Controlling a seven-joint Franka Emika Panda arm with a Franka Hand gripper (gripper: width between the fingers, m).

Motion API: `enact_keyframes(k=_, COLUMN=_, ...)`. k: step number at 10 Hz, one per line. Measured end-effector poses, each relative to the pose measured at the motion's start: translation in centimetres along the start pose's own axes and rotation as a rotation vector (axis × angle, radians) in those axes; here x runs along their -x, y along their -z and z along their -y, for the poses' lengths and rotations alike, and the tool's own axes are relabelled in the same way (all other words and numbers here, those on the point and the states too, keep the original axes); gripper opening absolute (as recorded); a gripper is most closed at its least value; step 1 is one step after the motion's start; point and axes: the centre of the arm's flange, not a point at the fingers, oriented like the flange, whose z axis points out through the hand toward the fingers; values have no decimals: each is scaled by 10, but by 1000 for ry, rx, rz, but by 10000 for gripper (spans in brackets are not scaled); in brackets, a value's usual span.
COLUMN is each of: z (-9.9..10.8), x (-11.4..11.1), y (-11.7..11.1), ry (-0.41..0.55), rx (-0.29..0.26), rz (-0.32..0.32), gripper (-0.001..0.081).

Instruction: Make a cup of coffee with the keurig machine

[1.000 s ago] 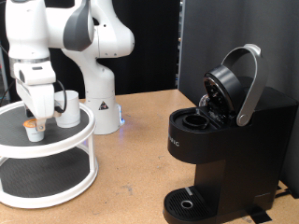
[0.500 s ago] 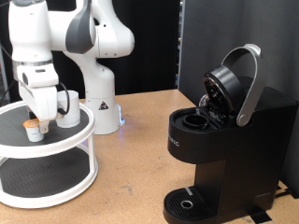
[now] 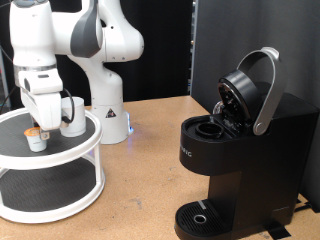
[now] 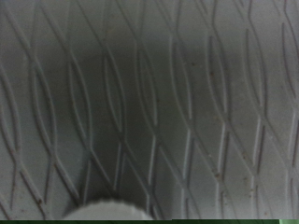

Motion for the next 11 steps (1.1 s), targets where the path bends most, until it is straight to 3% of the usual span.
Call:
enact_keyframes(k=1, z=0, x=0, y=0, ry=-7, rx=0, rz=0, gripper=436)
enact_keyframes(k=6, z=-2, x=-3, y=7, ry=-38, rx=-25, rz=-26, gripper=436)
enact_keyframes(k=11, z=-14, x=-13, y=71, ry=-55, rx=-71, rz=-99, gripper=434)
